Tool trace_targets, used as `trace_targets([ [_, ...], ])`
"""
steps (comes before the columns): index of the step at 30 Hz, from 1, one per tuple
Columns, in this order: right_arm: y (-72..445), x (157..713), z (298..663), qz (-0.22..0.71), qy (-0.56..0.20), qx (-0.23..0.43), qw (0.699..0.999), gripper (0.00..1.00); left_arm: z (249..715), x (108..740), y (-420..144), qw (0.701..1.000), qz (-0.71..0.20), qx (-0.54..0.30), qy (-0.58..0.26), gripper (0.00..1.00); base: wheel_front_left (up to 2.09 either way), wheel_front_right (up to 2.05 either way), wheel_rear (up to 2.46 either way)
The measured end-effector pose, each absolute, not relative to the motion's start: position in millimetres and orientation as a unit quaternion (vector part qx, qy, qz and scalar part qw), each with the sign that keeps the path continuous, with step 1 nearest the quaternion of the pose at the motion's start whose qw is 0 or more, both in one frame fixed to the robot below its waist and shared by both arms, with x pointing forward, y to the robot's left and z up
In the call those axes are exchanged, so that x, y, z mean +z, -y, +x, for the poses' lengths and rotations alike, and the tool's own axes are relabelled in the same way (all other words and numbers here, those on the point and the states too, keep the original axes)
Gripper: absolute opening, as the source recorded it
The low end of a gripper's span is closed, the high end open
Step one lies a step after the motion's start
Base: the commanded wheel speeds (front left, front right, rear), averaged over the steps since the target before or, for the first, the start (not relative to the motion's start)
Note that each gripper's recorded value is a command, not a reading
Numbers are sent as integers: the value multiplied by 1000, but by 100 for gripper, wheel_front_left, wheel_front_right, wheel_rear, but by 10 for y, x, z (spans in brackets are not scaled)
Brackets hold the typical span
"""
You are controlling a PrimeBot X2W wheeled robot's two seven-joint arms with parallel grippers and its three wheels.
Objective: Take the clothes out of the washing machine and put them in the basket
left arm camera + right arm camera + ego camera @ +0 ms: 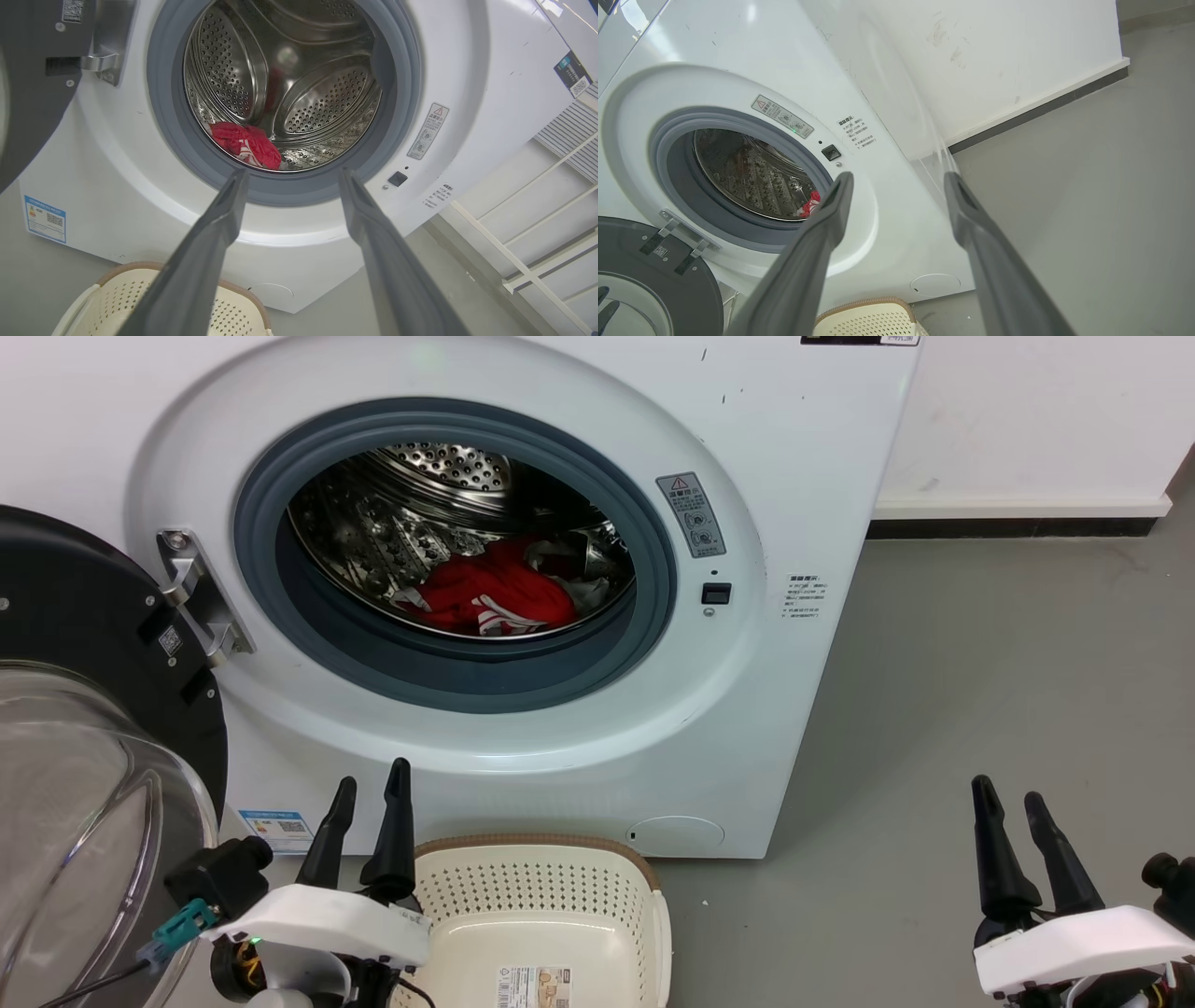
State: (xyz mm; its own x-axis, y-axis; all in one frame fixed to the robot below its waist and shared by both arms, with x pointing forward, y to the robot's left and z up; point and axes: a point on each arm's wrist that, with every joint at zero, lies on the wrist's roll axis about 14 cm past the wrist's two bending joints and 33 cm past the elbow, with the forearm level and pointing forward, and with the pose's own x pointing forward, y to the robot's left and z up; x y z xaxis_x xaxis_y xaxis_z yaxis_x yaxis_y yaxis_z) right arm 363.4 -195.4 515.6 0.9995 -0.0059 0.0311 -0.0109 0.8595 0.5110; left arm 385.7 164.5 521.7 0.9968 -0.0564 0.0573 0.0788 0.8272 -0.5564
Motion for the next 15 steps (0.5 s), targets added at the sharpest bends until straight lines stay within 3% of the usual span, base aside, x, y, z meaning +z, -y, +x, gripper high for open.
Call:
trace_targets([
  [15, 1925, 5158, 3592, 176, 12, 9, 984, 100, 3856, 5209, -1609, 978, -203, -39, 27, 100, 0, 0, 0],
])
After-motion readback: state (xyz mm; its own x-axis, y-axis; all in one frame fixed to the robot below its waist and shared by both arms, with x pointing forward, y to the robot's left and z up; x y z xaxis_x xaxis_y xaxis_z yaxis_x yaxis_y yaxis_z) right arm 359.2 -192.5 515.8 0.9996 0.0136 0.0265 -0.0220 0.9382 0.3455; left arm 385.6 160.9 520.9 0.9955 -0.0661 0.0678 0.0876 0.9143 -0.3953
